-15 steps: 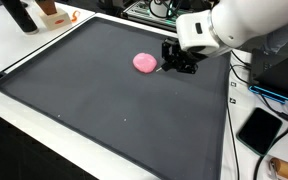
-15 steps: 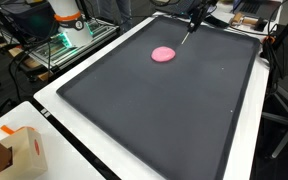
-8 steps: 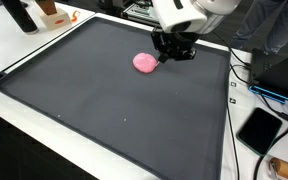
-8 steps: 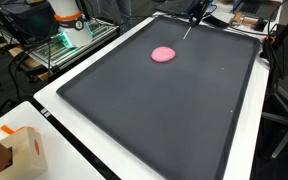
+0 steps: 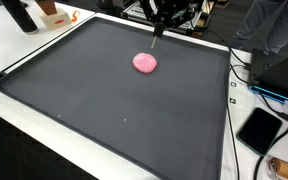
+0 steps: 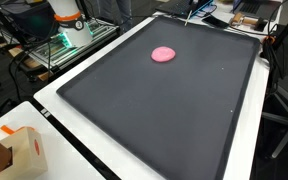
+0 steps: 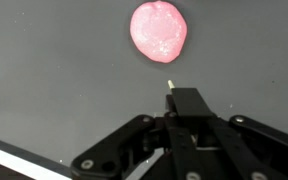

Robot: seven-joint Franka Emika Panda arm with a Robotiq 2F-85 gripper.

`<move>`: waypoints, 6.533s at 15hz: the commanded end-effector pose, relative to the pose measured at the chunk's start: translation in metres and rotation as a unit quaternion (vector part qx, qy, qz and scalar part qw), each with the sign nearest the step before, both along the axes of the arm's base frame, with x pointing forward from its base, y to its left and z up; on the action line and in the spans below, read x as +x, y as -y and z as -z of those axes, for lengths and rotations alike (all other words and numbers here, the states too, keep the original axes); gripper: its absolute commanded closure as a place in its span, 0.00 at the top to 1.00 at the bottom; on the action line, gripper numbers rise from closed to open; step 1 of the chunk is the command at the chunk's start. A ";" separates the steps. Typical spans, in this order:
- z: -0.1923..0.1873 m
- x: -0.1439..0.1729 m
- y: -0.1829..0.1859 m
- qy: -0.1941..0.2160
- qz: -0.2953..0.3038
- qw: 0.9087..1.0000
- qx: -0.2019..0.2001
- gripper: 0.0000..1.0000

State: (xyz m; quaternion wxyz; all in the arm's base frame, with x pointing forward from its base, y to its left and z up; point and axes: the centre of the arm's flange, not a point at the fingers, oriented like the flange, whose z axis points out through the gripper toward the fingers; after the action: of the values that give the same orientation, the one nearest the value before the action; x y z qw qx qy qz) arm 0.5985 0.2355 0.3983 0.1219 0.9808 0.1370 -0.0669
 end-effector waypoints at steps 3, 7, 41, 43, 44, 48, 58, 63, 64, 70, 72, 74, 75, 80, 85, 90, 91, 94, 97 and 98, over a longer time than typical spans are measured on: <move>-0.058 -0.057 0.036 0.032 -0.068 0.996 0.051 0.03; -0.085 -0.080 0.048 0.046 -0.092 0.992 0.079 0.03; 0.017 -0.099 0.088 0.004 -0.200 0.970 0.141 0.03; 0.037 -0.099 0.095 -0.002 -0.207 0.966 0.153 0.03; 0.048 -0.098 0.098 -0.006 -0.209 0.966 0.153 0.03; 0.083 -0.095 0.107 -0.022 -0.225 0.960 0.164 0.03; 0.122 -0.092 0.123 0.000 -0.246 0.955 0.166 0.03; 0.130 -0.093 0.126 0.009 -0.247 0.954 0.171 0.03; 0.131 -0.092 0.126 0.008 -0.248 0.954 0.170 0.03; 0.142 -0.093 0.122 0.005 -0.261 0.949 0.176 0.03; 0.144 -0.092 0.121 0.004 -0.265 0.948 0.176 0.03; 0.148 -0.093 0.119 0.001 -0.272 0.947 0.173 0.03; 0.150 -0.092 0.119 -0.001 -0.271 0.946 0.175 0.03; 0.161 -0.091 0.116 -0.014 -0.274 0.946 0.175 0.03; 0.159 -0.090 0.111 -0.028 -0.268 0.945 0.185 0.03; 0.151 -0.090 0.109 -0.030 -0.266 0.946 0.185 0.03; 0.149 -0.090 0.109 -0.032 -0.265 0.946 0.184 0.03; 0.140 -0.091 0.109 -0.033 -0.262 0.947 0.181 0.03; 0.132 -0.092 0.108 -0.028 -0.264 0.948 0.176 0.03; 0.129 -0.092 0.107 -0.027 -0.269 0.947 0.174 0.03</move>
State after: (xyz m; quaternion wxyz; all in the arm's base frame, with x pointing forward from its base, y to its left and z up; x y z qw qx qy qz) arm 0.5115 0.1252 0.2579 -0.0387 0.9110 0.4098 -0.0268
